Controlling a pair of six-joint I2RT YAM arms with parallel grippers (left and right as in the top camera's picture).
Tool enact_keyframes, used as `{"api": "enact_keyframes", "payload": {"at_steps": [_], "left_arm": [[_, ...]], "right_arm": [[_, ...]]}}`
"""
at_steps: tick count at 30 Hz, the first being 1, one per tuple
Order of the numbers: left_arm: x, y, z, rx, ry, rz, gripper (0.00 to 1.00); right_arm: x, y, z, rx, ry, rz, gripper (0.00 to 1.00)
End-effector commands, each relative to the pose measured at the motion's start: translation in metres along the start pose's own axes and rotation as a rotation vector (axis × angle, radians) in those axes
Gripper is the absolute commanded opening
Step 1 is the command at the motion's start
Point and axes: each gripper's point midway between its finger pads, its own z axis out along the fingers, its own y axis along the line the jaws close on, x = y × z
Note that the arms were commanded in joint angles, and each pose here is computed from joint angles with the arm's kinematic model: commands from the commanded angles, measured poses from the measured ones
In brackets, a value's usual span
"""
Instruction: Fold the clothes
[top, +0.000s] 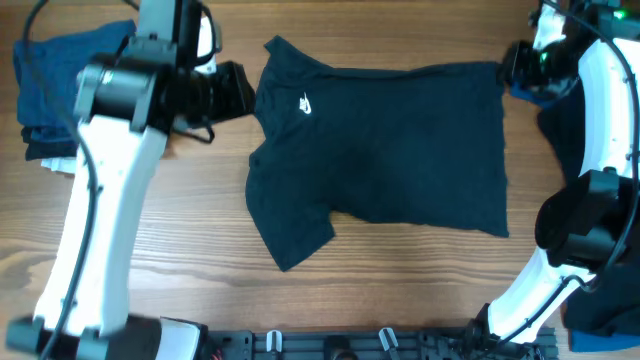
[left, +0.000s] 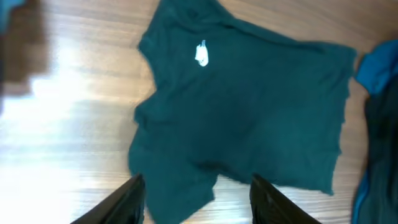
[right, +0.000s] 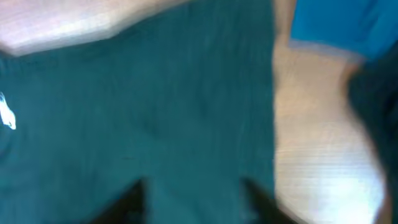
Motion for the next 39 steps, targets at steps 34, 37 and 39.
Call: {"api": "enact_keyframes", "payload": {"at_steps": [34,37,39], "left_arm": [[0.058,0.072,0.111,-0.217,0.132,-0.117,0.77],[0.059,0.073,0.111,-0.218,0.134,-0.117,0.78],[0.059,0.073,0.111,-0.218,0.134,-0.117,0.78]], "right_arm": [[0.233,-0.062,0.089,0.242,0.243,0.695,0.49],[0.226,-0.065,0.097,0.242,0.222,0.724,0.49],[0.223,-0.067,0.098,0.253,0.206,0.733,0.49]]}}
